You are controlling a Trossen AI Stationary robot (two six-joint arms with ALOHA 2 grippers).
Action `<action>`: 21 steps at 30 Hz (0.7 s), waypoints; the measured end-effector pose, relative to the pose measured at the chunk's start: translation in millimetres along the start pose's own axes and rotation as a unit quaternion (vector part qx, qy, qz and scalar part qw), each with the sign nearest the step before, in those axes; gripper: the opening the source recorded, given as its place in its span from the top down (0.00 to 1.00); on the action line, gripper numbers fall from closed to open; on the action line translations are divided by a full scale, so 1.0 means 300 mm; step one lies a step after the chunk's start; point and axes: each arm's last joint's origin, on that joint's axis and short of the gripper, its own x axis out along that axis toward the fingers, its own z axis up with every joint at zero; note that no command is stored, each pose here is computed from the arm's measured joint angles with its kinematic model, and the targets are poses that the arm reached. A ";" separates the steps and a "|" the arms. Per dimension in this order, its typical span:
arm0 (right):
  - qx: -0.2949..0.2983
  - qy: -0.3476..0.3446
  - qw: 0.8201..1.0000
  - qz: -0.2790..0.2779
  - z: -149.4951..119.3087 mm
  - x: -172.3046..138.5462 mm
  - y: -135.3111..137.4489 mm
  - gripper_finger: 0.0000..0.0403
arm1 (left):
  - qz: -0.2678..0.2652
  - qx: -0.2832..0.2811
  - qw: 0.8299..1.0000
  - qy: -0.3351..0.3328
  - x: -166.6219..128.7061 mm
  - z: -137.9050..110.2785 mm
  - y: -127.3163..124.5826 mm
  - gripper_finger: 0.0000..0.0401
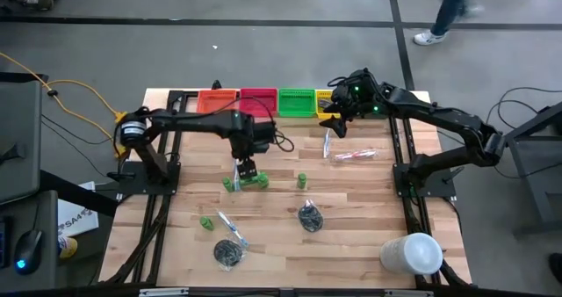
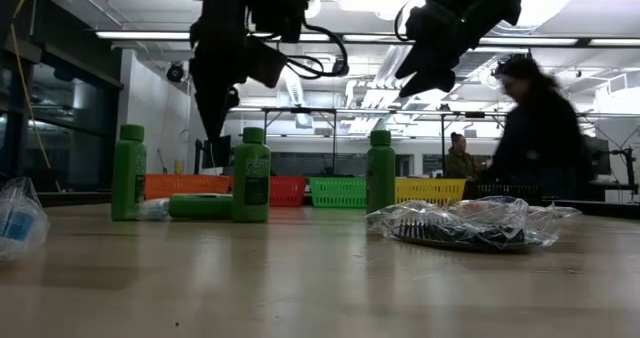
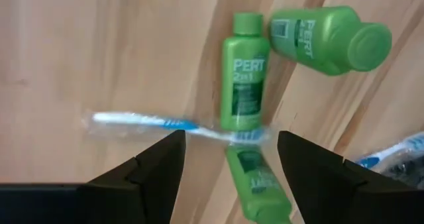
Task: Pick & Place Travel size toiletries
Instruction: Put the green shampoo into the green bin
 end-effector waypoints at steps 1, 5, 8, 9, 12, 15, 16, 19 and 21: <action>0.000 0.001 1.000 0.001 -0.001 0.000 0.000 0.32 | -0.006 0.005 1.000 -0.010 0.014 -0.005 -0.006 0.40; 0.000 0.003 1.000 0.000 -0.002 0.000 0.000 0.32 | -0.012 0.023 0.999 -0.030 0.071 -0.024 -0.028 0.40; 0.000 0.002 1.000 0.000 -0.002 0.000 0.000 0.32 | -0.013 0.037 0.999 -0.025 0.117 -0.044 -0.042 0.40; 0.000 0.003 1.000 0.000 -0.002 0.000 0.000 0.32 | -0.015 0.042 0.999 -0.030 0.135 -0.047 -0.049 0.40; 0.000 0.002 1.000 0.000 -0.001 0.000 0.000 0.32 | -0.019 0.051 0.998 -0.042 0.182 -0.061 -0.070 0.40; 0.000 0.002 1.000 -0.001 -0.001 0.000 0.000 0.32 | -0.005 0.051 0.997 -0.058 0.200 -0.062 -0.076 0.40; 0.000 0.002 1.000 -0.001 -0.001 0.000 0.000 0.32 | -0.002 0.051 0.997 -0.062 0.203 -0.061 -0.075 0.40; 0.000 0.002 1.000 -0.001 -0.001 0.000 0.000 0.32 | 0.001 0.050 0.997 -0.066 0.222 -0.066 -0.067 0.40; 0.000 0.002 1.000 -0.001 -0.001 0.000 0.000 0.32 | 0.002 0.050 0.996 -0.068 0.239 -0.073 -0.064 0.40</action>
